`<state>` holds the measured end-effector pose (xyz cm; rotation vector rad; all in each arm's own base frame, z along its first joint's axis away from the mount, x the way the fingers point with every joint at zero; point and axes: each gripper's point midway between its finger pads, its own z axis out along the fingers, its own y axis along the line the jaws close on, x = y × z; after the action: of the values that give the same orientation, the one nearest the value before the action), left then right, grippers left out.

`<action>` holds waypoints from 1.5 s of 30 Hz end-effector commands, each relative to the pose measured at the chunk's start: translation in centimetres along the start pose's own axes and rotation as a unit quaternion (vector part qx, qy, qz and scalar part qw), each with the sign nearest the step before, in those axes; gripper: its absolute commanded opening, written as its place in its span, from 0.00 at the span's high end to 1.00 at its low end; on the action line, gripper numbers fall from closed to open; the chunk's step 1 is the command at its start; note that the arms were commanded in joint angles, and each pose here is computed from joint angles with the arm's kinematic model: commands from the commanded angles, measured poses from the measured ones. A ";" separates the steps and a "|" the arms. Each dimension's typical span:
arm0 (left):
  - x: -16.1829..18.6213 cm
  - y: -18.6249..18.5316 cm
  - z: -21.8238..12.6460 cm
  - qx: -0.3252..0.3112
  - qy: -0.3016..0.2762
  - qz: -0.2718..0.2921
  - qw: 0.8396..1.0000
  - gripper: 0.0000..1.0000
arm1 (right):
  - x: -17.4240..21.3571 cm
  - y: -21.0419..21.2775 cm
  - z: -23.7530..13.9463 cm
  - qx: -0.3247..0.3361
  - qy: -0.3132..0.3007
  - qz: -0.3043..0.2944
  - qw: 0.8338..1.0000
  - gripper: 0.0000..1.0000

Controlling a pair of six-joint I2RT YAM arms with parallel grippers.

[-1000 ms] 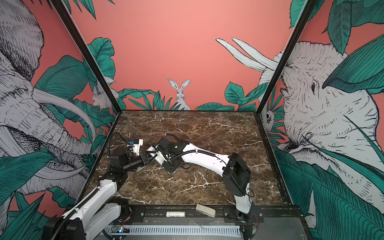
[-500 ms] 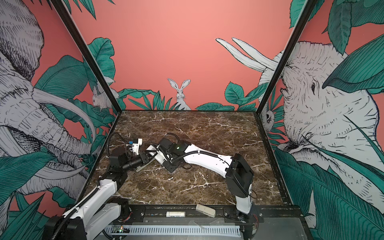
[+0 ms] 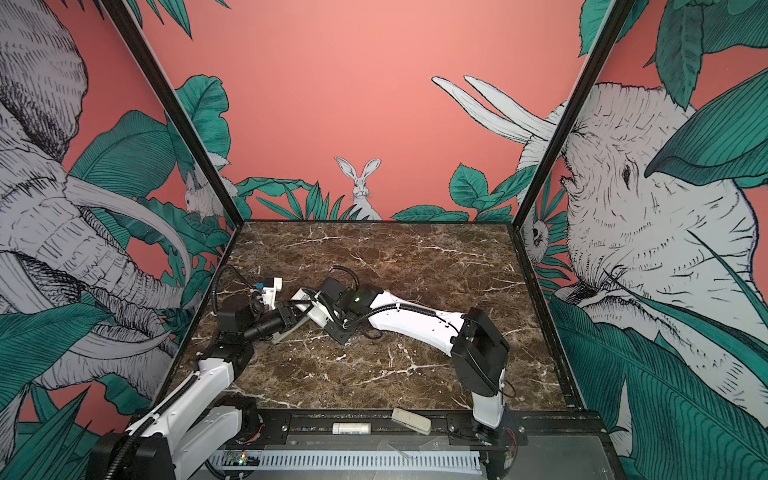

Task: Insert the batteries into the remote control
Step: 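Press the battery into the compartment with the right gripper while the left holds the remote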

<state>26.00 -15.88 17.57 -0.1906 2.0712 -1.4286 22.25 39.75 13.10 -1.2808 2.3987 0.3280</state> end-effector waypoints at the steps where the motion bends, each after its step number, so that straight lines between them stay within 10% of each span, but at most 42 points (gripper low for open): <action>1: 1.0 -6.4 -1.0 0.111 0.061 0.012 0.992 1.00 | -1.1 -1.7 1.7 0.028 -0.028 -0.001 0.999 0.94; 27: 0.2 -11.0 -2.3 0.181 0.066 0.020 0.981 1.00 | -2.1 -1.7 4.3 -0.023 -0.073 -0.012 0.997 0.93; 45: 0.2 -7.2 -1.4 0.088 0.049 0.051 0.994 1.00 | 1.7 -1.6 1.8 -0.031 0.018 -0.047 0.998 0.93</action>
<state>26.41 -15.09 17.67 -0.2514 2.1153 -1.3722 23.12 40.71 13.34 -1.3948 2.2543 0.4906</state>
